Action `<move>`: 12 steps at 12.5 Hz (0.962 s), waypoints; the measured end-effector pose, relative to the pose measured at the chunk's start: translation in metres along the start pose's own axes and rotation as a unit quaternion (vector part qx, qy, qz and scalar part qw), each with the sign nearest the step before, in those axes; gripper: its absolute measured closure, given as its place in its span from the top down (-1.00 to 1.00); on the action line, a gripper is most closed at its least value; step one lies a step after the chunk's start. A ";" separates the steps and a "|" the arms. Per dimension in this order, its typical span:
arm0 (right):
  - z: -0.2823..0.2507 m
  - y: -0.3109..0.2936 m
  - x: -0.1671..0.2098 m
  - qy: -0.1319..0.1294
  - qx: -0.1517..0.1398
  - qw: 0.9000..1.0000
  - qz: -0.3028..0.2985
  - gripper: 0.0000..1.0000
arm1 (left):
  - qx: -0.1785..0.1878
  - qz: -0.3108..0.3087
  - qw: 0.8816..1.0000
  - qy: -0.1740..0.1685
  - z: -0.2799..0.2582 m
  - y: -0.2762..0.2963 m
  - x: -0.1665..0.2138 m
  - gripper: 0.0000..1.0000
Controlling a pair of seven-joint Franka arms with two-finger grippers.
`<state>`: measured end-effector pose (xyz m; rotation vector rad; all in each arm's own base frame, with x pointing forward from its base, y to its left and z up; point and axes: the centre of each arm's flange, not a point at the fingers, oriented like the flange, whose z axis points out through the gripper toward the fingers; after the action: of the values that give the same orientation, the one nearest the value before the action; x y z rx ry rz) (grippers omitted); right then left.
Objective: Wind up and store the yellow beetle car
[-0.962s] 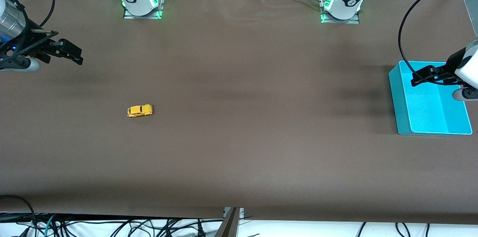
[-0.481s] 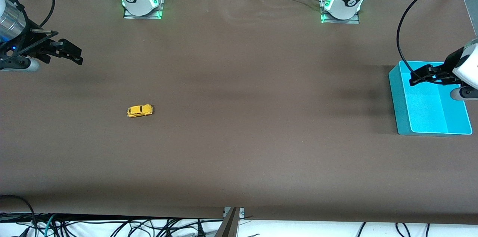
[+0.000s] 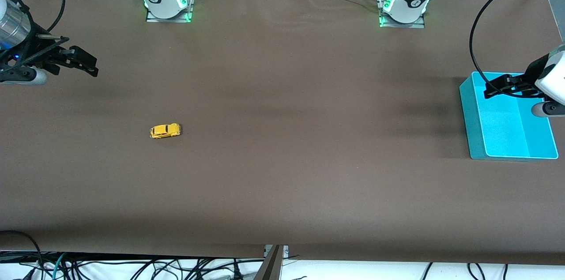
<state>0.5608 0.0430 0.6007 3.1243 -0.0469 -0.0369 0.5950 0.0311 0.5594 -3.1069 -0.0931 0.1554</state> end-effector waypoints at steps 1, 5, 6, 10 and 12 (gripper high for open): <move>0.000 0.000 0.000 0.001 0.000 1.000 0.000 1.00 | 0.000 0.000 1.000 0.000 0.000 0.000 0.000 1.00; -0.001 0.000 0.000 0.001 0.000 1.000 0.000 1.00 | 0.000 0.000 1.000 -0.001 0.000 0.000 0.000 1.00; -0.001 0.000 0.000 0.001 0.000 1.000 0.000 1.00 | 0.000 0.000 1.000 -0.001 0.000 0.000 0.000 1.00; 0.001 0.001 0.001 0.000 0.000 1.000 0.001 1.00 | 0.000 -0.001 1.000 -0.002 0.000 -0.002 0.000 1.00; 0.001 0.001 0.002 0.001 0.000 1.000 0.001 1.00 | -0.001 -0.002 1.000 -0.003 0.001 -0.009 -0.001 1.00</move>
<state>0.5628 0.0421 0.5992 3.1250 -0.0505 -0.0325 0.5939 0.0404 0.5591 -3.1071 -0.1010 0.1638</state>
